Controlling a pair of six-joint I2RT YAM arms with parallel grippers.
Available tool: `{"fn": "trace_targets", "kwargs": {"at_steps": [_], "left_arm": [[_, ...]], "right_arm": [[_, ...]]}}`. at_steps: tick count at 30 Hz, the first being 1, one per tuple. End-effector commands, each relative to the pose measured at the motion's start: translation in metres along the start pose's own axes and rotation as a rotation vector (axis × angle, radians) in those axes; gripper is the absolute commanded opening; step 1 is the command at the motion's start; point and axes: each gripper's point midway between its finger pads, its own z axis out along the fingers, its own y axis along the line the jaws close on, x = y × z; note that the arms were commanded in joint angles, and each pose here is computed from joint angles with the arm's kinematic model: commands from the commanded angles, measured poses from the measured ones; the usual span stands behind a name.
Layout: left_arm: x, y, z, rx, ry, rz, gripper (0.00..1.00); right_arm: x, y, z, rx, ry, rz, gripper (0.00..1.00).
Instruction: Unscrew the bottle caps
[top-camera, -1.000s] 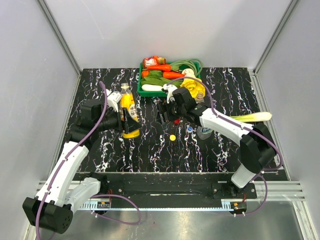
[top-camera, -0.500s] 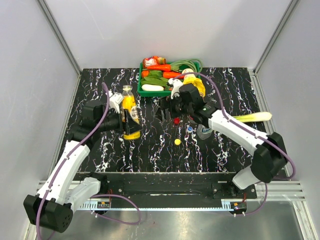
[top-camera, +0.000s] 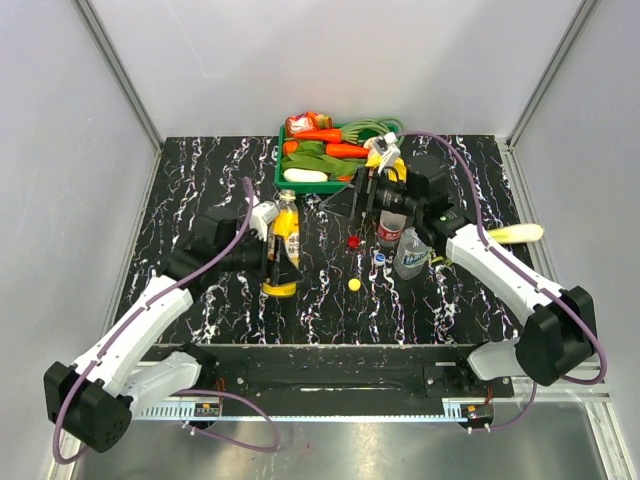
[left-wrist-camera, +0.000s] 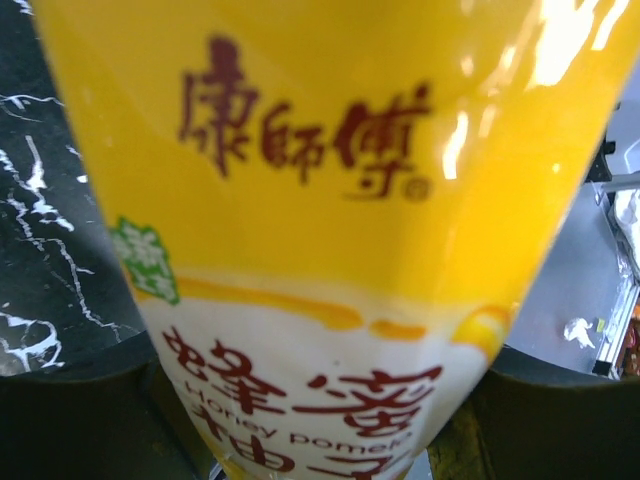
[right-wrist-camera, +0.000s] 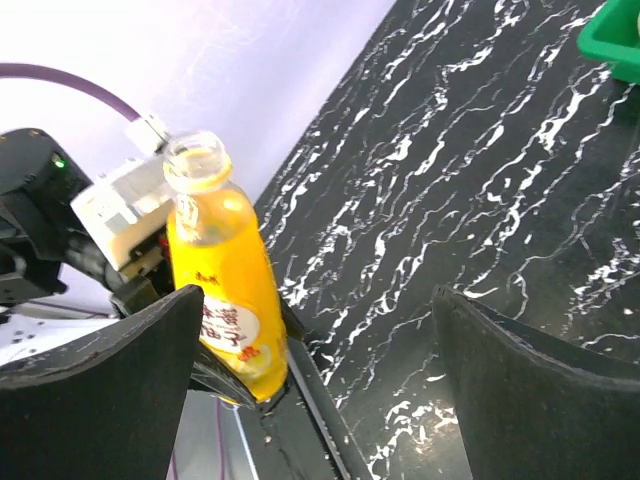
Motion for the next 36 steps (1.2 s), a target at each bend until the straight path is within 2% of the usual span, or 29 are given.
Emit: {"fn": "trace_targets", "kwargs": {"at_steps": [1,9,17,22,25,28,31,35,36], "left_arm": [[-0.004,-0.011,0.012,0.019,0.000,0.071,0.15],[0.001,-0.042,0.027,0.086,0.051,0.164,0.17],[-0.001,-0.063,0.032,0.123,0.057,0.215,0.19],[0.000,-0.070,0.034,0.135,0.060,0.229,0.19],[0.000,-0.071,0.036,0.131,0.064,0.231,0.19],[-0.002,-0.074,0.037,0.136,0.063,0.237,0.19],[-0.003,-0.074,0.038,0.134,0.062,0.239,0.19],[-0.004,-0.075,0.038,0.133,0.060,0.241,0.20],[-0.004,-0.075,0.038,0.134,0.061,0.243,0.20]], "right_arm": [[-0.012,0.042,-0.009,-0.220,-0.022,0.023,1.00],[-0.015,0.067,-0.017,-0.338,-0.010,0.020,1.00],[-0.014,0.066,-0.020,-0.317,-0.006,0.023,0.98],[-0.011,0.065,-0.020,-0.311,0.010,0.045,0.96],[-0.007,0.067,-0.021,-0.324,0.024,0.063,0.91],[-0.006,0.069,-0.023,-0.335,0.032,0.064,0.81],[-0.003,0.068,-0.022,-0.336,0.041,0.077,0.66],[-0.001,0.068,-0.024,-0.341,0.049,0.083,0.37],[-0.001,0.068,-0.024,-0.340,0.047,0.080,0.27]]}}
